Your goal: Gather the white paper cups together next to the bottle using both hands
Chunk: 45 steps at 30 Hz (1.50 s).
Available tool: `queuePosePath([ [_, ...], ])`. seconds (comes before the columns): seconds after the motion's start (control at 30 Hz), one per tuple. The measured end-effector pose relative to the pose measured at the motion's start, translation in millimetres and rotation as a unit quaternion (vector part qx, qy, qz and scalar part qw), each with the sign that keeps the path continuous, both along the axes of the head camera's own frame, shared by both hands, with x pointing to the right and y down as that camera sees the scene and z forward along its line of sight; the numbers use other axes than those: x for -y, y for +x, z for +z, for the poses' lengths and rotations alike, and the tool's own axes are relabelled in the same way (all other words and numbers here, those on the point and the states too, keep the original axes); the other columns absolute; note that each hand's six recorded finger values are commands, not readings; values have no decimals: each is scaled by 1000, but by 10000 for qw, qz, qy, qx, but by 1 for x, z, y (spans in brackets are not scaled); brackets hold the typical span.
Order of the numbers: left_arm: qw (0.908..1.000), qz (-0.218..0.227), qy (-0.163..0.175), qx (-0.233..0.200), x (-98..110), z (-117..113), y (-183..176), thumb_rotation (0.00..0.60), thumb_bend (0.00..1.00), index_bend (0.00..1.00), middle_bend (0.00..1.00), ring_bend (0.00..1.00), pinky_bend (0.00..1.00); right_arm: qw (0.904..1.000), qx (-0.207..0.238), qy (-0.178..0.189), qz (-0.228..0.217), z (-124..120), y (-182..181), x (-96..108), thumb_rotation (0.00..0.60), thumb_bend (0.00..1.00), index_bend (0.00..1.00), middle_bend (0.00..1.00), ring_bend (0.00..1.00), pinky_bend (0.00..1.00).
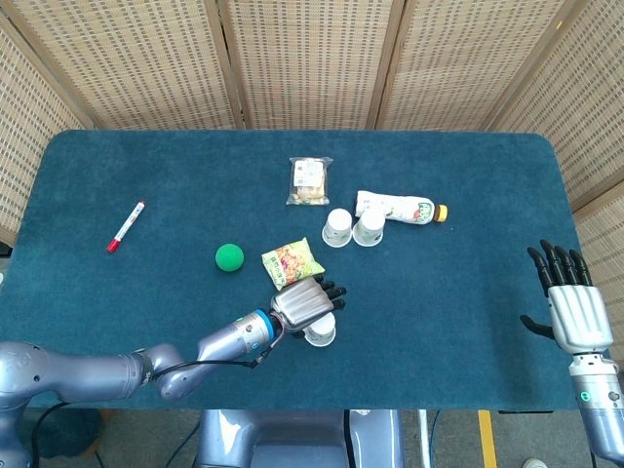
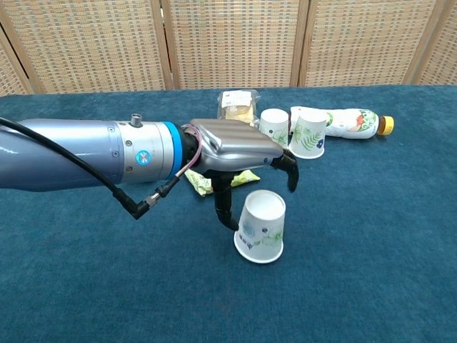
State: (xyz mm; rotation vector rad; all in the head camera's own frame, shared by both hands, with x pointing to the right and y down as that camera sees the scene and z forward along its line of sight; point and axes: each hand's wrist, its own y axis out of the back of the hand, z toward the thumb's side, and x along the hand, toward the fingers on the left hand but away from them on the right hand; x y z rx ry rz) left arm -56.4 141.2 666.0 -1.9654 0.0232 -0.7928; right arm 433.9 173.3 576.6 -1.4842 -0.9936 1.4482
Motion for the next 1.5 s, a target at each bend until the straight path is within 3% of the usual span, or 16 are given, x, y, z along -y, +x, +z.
queuePosePath([
  [0.13,9996,-190,95,-159,10,-16,-9,600,0,0,0,0,0,10000,22,-5,-21,0,-2,-1,600,0,0,0,0,0],
  [0.33,9935,-1008,293,-430,45,-49,-57,600,0,0,0,0,0,9999,45,-65,-109,1,-6,-4,600,0,0,0,0,0],
  [0.53,9750,-2041,842,-252,79,-75,-142,600,0,0,0,0,0,9995,107,-144,-254,4,-13,-5,600,0,0,0,0,0],
  [0.63,9577,-2679,1041,-146,82,-84,-186,600,0,0,0,0,0,9985,174,-217,-479,6,-25,0,600,0,0,0,0,0],
  [0.73,9313,-3417,1265,-3,74,-94,-237,600,0,0,0,0,0,9960,245,-355,-781,10,-41,6,600,0,1,0,0,0],
  [0.9,8758,-4623,1302,484,38,-106,-324,600,0,0,0,0,0,9881,461,-600,-1336,12,-74,15,600,0,13,0,0,0],
  [0.97,8584,-4933,1259,628,23,-109,-349,600,0,0,0,0,0,9824,578,-712,-1625,13,-93,18,600,0,24,0,0,0],
  [1.07,8425,-5160,1298,844,9,-116,-376,600,0,0,0,0,0,9695,757,-860,-2168,12,-128,23,600,0,43,4,0,0],
  [1.13,8398,-5198,1295,876,4,-118,-382,600,0,0,0,0,0,9593,886,-998,-2489,13,-153,26,600,0,68,22,0,0],
  [1.37,8484,-5096,1204,775,-2,-118,-386,600,0,0,0,0,0,9193,1122,-1359,-3518,17,-237,31,600,0,121,85,0,0],
  [1.5,8498,-5089,1136,771,-2,-118,-390,600,0,0,0,0,0,9050,1126,-1554,-3796,28,-273,28,600,0,127,92,0,6],
])
